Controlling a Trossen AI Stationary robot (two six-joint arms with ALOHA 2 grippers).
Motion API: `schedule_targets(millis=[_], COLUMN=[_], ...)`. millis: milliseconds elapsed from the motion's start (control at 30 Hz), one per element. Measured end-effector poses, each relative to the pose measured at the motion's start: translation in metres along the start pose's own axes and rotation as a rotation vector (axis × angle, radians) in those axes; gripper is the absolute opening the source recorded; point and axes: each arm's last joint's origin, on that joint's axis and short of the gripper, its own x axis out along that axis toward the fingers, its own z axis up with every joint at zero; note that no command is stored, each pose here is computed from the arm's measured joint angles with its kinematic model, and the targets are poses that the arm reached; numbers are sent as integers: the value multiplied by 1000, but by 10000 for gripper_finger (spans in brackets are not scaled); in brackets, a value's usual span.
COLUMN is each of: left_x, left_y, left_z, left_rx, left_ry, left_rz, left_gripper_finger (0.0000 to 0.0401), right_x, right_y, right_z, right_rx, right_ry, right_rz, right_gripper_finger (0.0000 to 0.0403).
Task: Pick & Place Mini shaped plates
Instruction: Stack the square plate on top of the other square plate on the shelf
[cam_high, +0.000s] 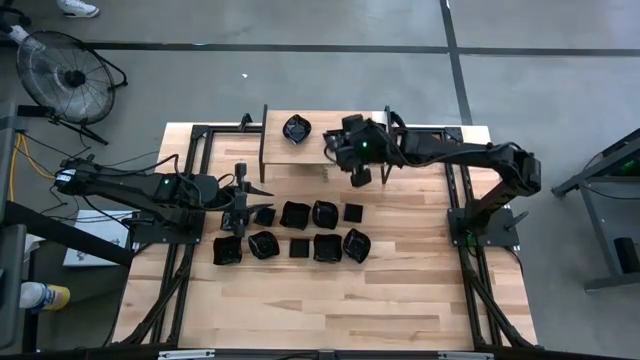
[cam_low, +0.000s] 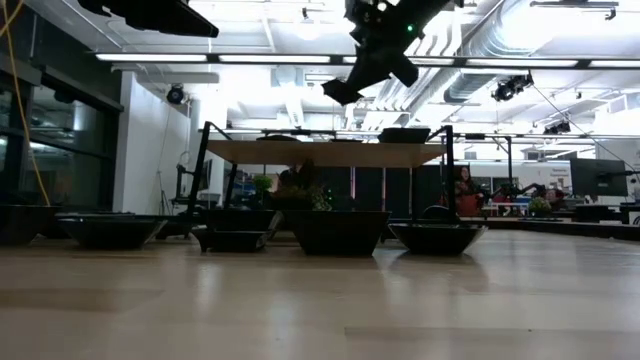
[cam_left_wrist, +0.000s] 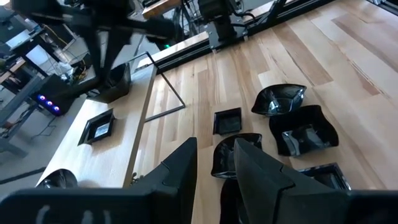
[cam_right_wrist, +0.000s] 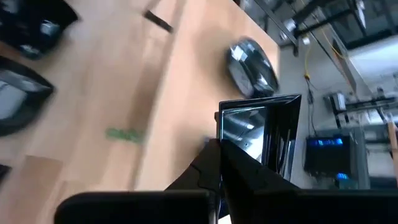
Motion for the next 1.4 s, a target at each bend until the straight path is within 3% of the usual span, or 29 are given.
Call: schedule_targets(millis=[333, 500, 833, 1400], left_x=[0, 0, 0, 0], left_y=[2, 2, 1, 0], left_z=[1, 1, 0, -1], left_rx=[20, 26, 33, 24], left_ry=[-4, -5, 10, 13], left_rz=[38, 37, 20, 15], left_gripper_finger=[103, 103, 103, 103], right_x=[27, 43, 41, 56], right_y=[-17, -22, -42, -28], right_z=[-11, -6, 3, -8], right_rx=[79, 106, 164, 154], right_ry=[-89, -29, 163, 266], right_rz=[7, 31, 34, 85], right_gripper_finger=[1, 1, 0, 6])
